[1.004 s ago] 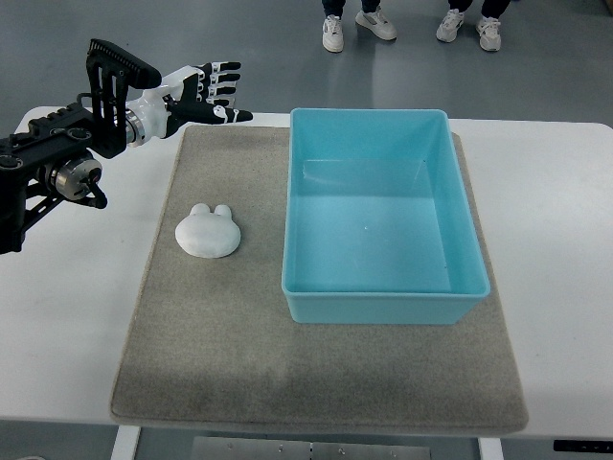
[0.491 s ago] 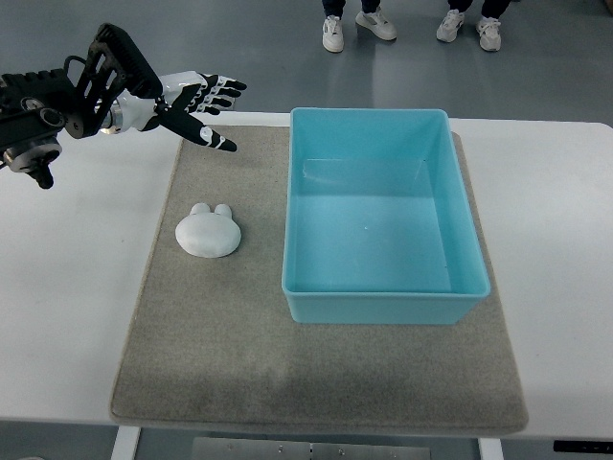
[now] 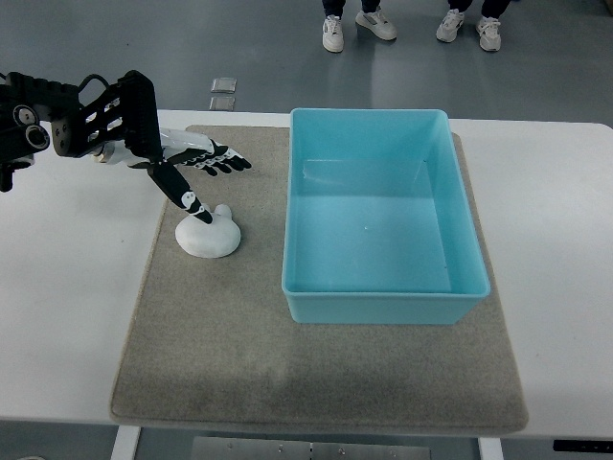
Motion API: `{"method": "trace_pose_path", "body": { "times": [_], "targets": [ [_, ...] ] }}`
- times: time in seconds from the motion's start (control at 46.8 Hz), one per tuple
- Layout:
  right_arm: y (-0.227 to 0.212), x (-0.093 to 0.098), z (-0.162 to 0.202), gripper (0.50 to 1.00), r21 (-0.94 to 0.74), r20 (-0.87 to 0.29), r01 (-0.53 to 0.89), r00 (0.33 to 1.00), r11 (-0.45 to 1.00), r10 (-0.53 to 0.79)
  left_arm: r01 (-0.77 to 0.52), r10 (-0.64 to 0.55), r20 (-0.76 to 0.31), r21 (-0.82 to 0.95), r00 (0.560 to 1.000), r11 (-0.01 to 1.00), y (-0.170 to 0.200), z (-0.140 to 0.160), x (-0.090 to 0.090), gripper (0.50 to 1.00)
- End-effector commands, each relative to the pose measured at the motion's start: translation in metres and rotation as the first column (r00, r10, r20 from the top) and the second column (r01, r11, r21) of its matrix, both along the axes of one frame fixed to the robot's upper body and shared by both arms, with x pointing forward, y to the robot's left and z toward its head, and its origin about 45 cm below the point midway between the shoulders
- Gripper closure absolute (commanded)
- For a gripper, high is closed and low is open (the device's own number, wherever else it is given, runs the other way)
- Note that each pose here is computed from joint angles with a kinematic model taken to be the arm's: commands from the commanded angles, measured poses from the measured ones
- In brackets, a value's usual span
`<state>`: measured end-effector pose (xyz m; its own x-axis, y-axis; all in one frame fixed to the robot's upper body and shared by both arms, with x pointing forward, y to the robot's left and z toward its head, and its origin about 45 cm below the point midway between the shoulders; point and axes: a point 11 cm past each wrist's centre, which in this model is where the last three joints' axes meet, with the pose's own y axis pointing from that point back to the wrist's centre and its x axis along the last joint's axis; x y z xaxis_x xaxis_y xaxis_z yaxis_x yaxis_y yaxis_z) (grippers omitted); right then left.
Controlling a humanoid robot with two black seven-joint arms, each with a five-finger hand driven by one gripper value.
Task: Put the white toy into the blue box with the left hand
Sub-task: 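Lower the left hand onto the bunny and close fingers around it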
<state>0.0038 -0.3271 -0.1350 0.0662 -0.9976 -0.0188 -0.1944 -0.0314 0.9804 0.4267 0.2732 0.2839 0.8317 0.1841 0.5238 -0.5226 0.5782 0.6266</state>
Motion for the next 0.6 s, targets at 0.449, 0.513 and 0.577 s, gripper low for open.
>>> {"method": "trace_pose_path", "body": {
  "times": [0.449,0.513,0.577],
  "targets": [
    [0.0000,-0.0009,-0.0001,0.564,0.000,-0.002,0.000,1.000,1.000,0.000,0.137,-0.141,0.020,0.140,0.990,0.981,-0.0005,-0.0029,-0.0058,0.542],
    [0.0000,0.0002,0.0000,0.564,0.000,0.000,0.000,1.000,1.000,0.000,0.154,-0.160,0.024,0.164,0.987,0.974,-0.0007,-0.0040,-0.0067,0.542],
    [0.0000,-0.0007,0.0000,0.564,0.000,-0.001,0.000,1.000,1.000,0.000,0.166,-0.174,0.026,0.183,0.984,0.969,-0.0005,-0.0051,-0.0074,0.544]
  ]
}}
